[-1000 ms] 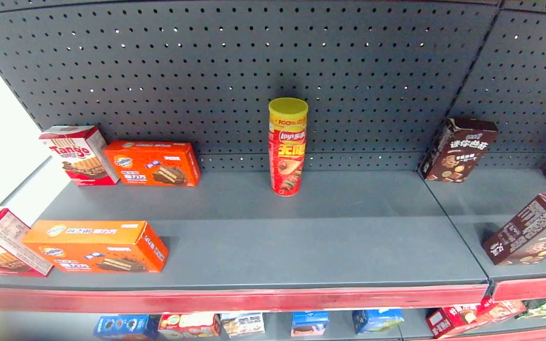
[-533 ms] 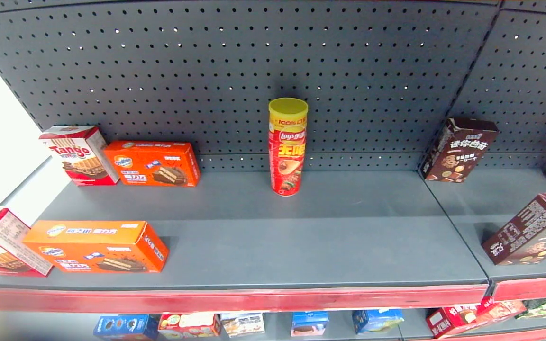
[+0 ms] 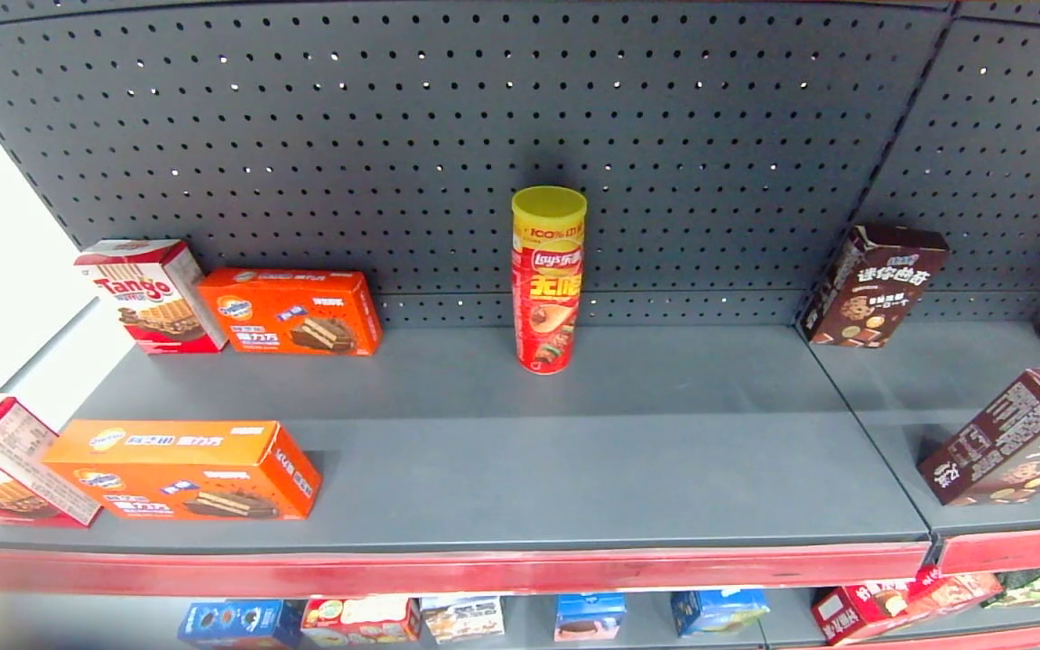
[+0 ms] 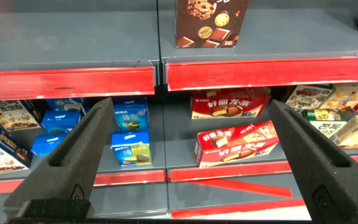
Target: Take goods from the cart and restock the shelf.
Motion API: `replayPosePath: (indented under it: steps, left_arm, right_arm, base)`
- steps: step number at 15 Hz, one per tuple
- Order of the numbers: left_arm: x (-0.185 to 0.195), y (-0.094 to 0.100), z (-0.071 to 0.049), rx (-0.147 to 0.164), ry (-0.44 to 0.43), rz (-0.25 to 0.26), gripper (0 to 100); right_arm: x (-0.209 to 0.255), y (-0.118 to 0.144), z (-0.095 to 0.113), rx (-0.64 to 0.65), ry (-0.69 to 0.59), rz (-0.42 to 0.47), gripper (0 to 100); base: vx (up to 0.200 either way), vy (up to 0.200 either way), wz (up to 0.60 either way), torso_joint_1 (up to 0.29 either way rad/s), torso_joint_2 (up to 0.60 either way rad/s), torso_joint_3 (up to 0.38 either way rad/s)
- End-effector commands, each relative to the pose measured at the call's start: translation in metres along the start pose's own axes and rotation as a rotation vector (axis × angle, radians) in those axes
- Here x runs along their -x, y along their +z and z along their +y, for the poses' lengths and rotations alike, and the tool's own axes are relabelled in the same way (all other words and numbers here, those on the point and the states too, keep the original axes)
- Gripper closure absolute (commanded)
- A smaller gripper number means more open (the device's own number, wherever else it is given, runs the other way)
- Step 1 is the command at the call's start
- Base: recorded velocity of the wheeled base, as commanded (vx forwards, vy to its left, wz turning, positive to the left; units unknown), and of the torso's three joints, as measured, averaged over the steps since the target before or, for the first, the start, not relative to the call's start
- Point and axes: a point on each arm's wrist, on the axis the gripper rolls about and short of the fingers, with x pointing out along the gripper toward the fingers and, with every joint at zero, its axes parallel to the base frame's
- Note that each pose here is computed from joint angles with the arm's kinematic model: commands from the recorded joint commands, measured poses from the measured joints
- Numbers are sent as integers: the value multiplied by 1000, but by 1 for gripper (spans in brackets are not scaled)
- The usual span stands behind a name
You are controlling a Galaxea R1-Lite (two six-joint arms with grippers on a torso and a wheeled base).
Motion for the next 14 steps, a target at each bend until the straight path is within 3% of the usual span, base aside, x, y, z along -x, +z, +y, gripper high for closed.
replayPosePath:
  steps: [1,14]
  left_arm:
    - [0,0,0,0,1,-1,0]
    - [0,0,0,0,-1,-1,0]
  right_arm:
    - [0,0,0,0,-1,-1,0]
    - [0,0,0,2,-1,1,0]
  base:
    - [0,0,0,0,0,0]
    - [0,0,600,4,2,3]
